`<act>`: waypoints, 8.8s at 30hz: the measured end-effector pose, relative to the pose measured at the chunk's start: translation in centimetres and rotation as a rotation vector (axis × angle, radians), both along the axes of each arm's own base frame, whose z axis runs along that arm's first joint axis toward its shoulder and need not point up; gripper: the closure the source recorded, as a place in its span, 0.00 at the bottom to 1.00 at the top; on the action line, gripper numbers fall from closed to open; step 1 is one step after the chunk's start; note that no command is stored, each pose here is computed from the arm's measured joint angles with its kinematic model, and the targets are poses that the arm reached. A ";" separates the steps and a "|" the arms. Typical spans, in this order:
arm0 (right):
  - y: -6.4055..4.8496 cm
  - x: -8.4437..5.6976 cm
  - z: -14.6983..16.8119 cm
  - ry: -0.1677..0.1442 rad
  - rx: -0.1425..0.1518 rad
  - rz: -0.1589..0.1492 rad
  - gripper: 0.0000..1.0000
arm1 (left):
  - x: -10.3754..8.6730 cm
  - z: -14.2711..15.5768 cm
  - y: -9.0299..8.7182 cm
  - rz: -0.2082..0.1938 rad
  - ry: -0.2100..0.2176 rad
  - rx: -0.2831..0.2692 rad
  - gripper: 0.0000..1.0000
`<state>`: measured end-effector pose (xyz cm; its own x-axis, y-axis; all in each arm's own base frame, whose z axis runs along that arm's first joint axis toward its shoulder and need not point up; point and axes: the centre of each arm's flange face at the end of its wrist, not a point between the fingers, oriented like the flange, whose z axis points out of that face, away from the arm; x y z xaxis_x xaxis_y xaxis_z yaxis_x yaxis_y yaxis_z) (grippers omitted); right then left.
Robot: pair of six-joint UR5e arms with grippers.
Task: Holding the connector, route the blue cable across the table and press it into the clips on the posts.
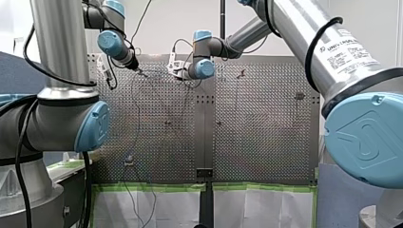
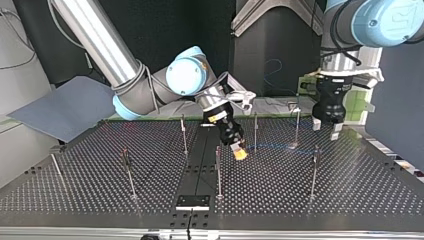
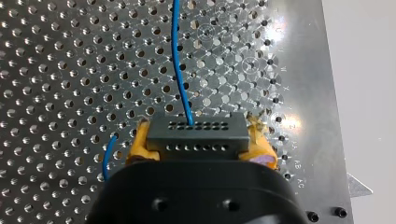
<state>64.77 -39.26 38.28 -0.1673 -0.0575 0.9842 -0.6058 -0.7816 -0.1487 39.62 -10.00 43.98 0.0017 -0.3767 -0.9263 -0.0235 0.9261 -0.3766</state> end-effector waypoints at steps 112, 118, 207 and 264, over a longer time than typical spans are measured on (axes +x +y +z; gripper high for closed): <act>0.0 -5.3 -17.5 0.290 0.187 -0.053 1.00 | 4.7 -21.6 -8.2 -0.031 0.208 0.173 0.99; -0.4 -5.6 -18.5 0.297 0.196 -0.059 1.00 | 4.8 -23.8 -8.6 -0.028 0.219 0.159 0.99; -7.0 -8.9 -19.8 0.219 0.187 -0.143 1.00 | 5.9 -21.7 -10.7 -0.102 0.301 0.206 0.00; -8.0 -10.0 -19.8 0.224 0.199 -0.161 1.00 | 12.3 -23.9 -18.9 -0.104 0.263 0.215 0.06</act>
<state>54.75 -47.28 18.45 0.0292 -0.2430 0.9696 -0.7543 -0.6418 -0.1382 51.92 -28.90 20.06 -0.2754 -0.1590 -0.9481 0.0049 0.9860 -0.1667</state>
